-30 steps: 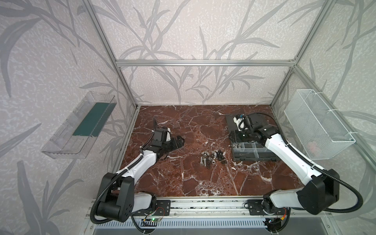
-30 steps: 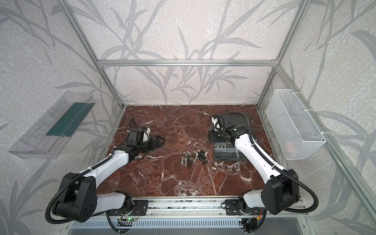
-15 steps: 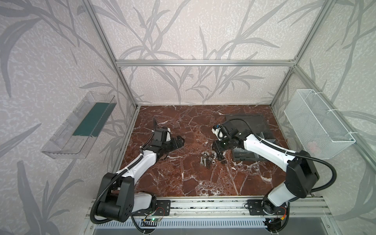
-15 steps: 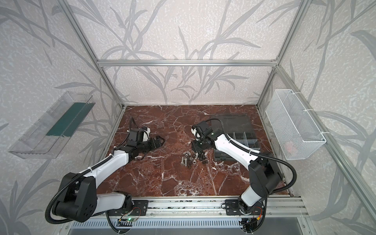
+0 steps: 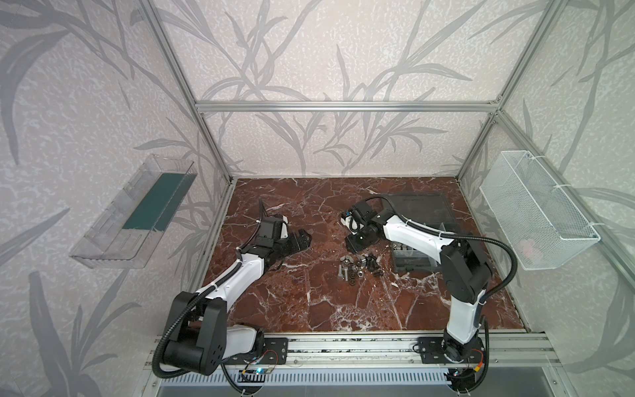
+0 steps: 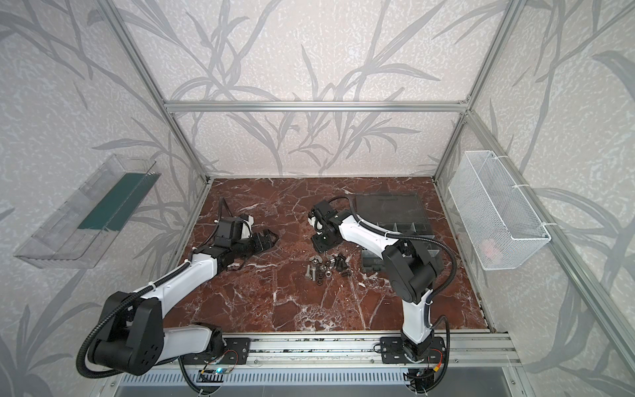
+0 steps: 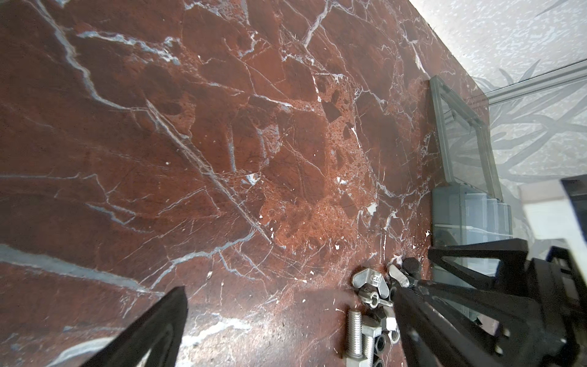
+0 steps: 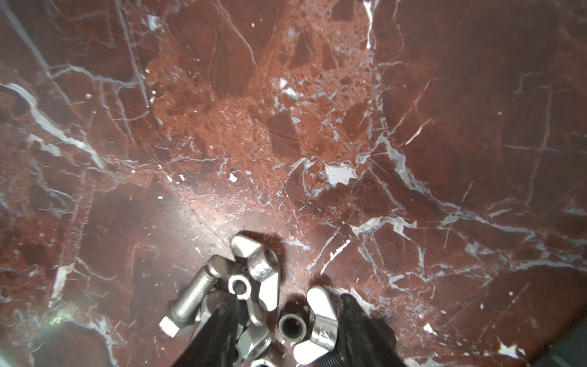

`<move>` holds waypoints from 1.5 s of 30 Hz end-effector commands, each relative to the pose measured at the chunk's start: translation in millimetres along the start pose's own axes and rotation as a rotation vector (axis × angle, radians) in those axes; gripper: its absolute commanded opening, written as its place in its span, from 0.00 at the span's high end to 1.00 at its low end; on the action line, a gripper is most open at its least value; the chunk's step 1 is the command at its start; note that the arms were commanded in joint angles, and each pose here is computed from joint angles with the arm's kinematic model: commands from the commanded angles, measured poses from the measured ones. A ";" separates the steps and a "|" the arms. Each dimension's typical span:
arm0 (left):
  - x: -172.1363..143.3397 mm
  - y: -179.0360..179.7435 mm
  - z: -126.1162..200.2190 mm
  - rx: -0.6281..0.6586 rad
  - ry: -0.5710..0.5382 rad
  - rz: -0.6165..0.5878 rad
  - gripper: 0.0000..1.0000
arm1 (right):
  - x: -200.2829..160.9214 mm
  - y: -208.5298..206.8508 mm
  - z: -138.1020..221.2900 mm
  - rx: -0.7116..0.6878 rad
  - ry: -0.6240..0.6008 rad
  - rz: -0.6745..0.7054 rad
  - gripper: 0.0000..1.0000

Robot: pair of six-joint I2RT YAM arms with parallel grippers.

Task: Sort the screws and nuts into containers
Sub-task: Pick up the nut from the center of the table.

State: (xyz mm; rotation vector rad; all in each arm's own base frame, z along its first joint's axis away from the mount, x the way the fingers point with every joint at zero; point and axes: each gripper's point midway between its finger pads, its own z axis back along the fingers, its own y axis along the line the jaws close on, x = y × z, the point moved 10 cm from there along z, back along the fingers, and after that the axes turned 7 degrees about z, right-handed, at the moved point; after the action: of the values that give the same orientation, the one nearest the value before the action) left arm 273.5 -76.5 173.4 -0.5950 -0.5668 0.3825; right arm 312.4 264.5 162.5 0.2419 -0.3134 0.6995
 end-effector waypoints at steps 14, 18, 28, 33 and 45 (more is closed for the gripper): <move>0.2 2.1 4.7 0.024 -0.012 -0.006 0.01 | -8.3 4.6 -23.3 -0.048 0.121 0.082 0.50; 0.7 2.1 5.9 0.026 -0.018 -0.008 0.01 | -7.8 8.1 -29.0 -0.056 0.141 0.101 0.50; 0.2 2.6 6.4 0.029 -0.017 -0.010 0.01 | -11.7 16.0 -41.3 -0.052 0.172 0.130 0.52; 0.3 2.6 6.3 0.028 -0.017 -0.009 0.01 | -10.8 20.7 -44.6 -0.043 0.168 0.144 0.52; 1.3 2.0 6.3 0.027 -0.018 -0.010 0.01 | -3.4 23.6 -55.2 -0.039 0.151 0.154 0.53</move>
State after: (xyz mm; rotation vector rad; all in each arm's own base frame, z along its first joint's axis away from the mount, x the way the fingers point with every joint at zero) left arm 272.6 -74.0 171.5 -0.5725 -0.5616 0.3947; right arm 304.8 293.9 115.7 0.1289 -0.2056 0.8490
